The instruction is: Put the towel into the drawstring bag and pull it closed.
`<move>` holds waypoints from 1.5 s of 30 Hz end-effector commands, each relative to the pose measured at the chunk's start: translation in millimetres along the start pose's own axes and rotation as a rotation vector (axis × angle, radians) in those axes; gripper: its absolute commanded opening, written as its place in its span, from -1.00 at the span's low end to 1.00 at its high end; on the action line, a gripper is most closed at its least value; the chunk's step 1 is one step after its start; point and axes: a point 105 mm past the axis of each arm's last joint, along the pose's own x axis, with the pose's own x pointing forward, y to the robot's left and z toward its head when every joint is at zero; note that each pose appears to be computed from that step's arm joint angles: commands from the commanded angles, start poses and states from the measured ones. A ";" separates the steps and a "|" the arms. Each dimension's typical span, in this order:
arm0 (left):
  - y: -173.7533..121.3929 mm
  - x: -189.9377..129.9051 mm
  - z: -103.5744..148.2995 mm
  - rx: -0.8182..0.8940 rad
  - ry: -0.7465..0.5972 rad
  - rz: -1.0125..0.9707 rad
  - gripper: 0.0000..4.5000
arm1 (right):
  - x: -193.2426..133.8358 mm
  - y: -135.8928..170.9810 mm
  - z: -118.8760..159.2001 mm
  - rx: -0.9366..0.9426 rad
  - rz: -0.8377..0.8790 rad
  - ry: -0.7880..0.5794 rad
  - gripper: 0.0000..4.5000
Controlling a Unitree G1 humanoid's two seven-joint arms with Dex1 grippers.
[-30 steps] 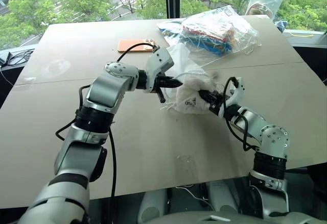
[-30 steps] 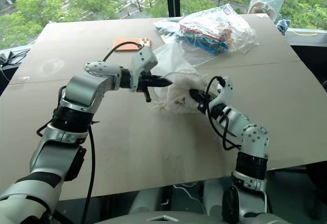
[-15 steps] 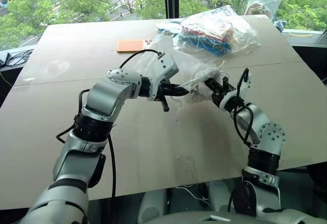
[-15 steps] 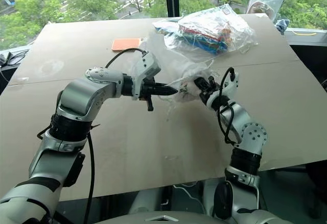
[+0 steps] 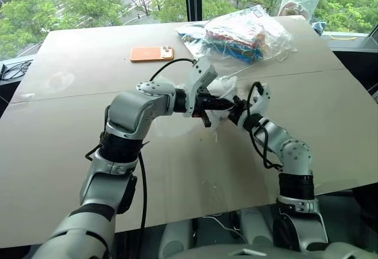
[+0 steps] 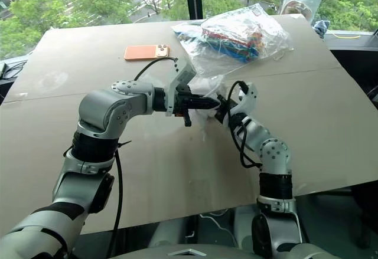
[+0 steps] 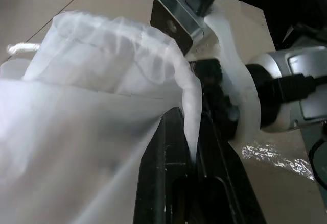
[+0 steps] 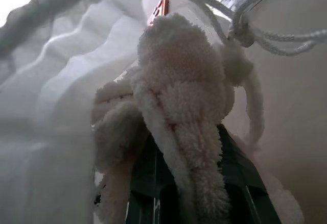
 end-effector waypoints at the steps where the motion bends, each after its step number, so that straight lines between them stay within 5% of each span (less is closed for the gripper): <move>1: 0.4 -5.4 9.6 0.021 -0.031 0.010 -1.00 | -2.8 13.7 -10.1 -0.226 0.060 0.047 -1.00; 6: 9.6 -10.5 -0.7 0.035 0.005 0.041 -1.00 | -11.2 17.5 -17.5 -0.396 0.138 0.114 -1.00; 12: 25.9 -19.1 -7.5 0.076 0.037 0.080 -1.00 | -22.8 -2.7 -13.9 -0.551 0.076 0.156 0.07; 17: 34.0 -26.8 -8.7 0.086 0.042 0.101 -1.00 | -43.5 -24.3 7.7 -0.674 -0.035 0.151 0.07; 26: 28.5 -24.0 -3.9 0.140 0.027 0.077 -1.00 | -51.5 -8.2 -0.8 -0.620 0.044 0.193 0.07; 30: 23.4 -22.5 1.6 0.162 0.010 0.056 -1.00 | -42.3 -2.6 -9.8 -0.600 0.076 0.222 -0.31; 31: 22.6 -22.5 2.4 0.164 0.006 0.053 -1.00 | -41.0 -2.0 -12.3 -0.598 0.083 0.232 -0.58; 34: 17.4 -21.7 5.4 0.180 -0.003 0.032 -1.00 | -31.2 4.9 -17.2 -0.586 0.134 0.232 -0.95; 45: -1.0 -25.2 3.2 0.195 0.005 -0.041 -1.00 | 5.9 34.3 -2.5 -0.640 0.272 0.033 -0.95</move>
